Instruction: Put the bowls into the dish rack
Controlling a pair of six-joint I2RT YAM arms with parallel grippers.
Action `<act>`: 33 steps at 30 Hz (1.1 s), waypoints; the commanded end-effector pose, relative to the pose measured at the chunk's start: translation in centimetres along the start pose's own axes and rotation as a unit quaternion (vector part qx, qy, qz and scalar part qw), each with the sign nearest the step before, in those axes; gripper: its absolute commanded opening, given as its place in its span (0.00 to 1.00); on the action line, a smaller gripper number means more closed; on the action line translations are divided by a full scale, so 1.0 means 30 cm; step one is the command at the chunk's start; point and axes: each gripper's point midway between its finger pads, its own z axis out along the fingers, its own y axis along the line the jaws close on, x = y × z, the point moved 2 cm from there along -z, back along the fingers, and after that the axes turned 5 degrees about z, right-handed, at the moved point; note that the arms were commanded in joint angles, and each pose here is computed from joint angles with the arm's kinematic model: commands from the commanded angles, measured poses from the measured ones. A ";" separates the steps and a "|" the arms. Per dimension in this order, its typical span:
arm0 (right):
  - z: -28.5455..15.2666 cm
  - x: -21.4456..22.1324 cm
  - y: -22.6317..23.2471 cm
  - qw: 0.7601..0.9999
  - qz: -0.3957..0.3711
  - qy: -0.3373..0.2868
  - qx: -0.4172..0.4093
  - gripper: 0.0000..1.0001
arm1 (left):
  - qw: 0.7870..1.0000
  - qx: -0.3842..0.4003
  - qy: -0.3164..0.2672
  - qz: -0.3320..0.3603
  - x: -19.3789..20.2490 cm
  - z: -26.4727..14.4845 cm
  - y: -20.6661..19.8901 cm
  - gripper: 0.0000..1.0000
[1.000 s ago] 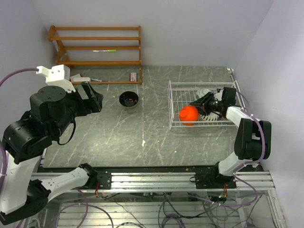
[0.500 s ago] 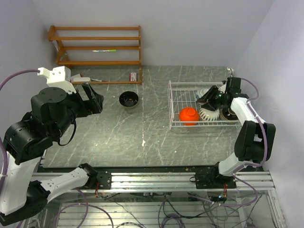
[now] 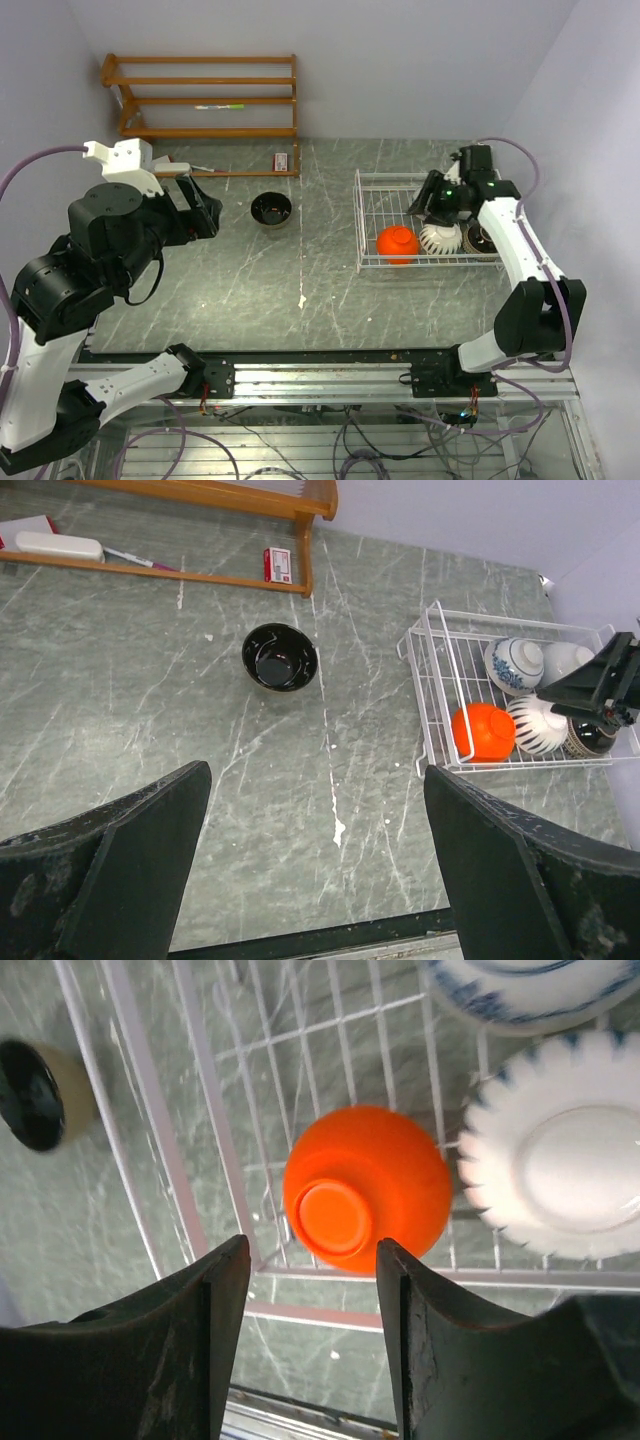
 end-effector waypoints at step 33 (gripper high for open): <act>0.272 0.462 0.990 0.902 -0.410 0.040 -0.127 0.65 | 0.998 -0.029 -0.049 -0.035 -0.068 -0.114 0.083 0.99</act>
